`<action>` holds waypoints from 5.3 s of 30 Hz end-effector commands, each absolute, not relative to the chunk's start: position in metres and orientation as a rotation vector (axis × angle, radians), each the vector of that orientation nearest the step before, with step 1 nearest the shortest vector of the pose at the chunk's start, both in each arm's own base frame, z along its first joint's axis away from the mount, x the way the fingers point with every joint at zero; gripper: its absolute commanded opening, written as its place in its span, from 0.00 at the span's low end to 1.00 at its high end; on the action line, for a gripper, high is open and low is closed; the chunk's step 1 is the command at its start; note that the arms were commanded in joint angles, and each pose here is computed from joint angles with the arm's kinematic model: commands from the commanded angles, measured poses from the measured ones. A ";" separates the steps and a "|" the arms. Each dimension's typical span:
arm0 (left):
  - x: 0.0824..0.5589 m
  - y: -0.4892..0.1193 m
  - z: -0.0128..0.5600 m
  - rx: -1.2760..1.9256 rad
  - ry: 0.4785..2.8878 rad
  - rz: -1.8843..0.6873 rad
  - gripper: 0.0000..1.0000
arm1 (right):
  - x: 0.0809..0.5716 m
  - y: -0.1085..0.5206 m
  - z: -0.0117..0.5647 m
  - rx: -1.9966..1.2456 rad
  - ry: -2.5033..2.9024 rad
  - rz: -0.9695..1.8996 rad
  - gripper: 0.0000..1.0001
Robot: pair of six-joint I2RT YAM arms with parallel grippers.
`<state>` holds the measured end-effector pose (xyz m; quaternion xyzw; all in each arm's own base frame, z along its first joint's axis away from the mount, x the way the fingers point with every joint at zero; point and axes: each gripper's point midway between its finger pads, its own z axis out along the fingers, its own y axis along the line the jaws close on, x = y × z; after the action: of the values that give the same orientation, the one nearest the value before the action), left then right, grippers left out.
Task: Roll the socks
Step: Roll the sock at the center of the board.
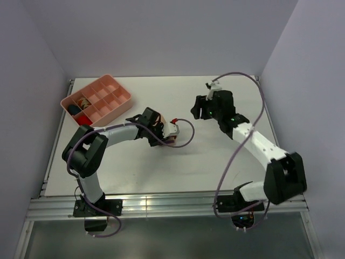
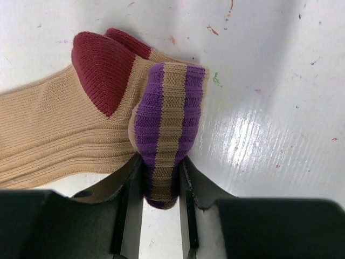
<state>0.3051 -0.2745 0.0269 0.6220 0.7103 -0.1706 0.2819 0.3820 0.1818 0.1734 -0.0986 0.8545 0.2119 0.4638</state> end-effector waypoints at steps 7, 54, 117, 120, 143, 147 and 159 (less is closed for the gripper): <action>0.276 -0.268 0.014 1.625 2.125 -0.708 0.00 | 0.338 0.134 0.265 -0.167 1.680 0.375 0.66; 0.267 -0.241 -0.035 1.579 2.595 -1.010 0.00 | 0.281 0.309 0.072 -1.344 1.702 0.013 0.67; 0.267 -0.214 -0.035 1.601 2.625 -0.870 0.00 | 0.302 0.321 0.071 -1.348 1.831 0.066 0.63; 0.268 -0.210 -0.036 1.608 2.628 -0.850 0.00 | 0.301 0.323 0.061 -1.358 1.863 0.072 0.63; 0.268 -0.205 -0.032 1.632 2.600 -0.886 0.00 | 0.296 0.300 0.023 -1.477 1.997 -0.093 0.61; 0.268 -0.207 -0.032 1.633 2.600 -0.897 0.00 | 0.290 0.296 0.015 -1.532 2.008 -0.098 0.62; 0.268 -0.208 -0.030 1.622 2.598 -0.901 0.00 | 0.287 0.299 0.010 -1.589 2.015 -0.070 0.59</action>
<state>0.3007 -0.2629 0.0242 0.5086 0.7727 -0.3675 0.0959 0.2972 0.3071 0.0249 -0.5815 0.7449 -0.0283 0.3259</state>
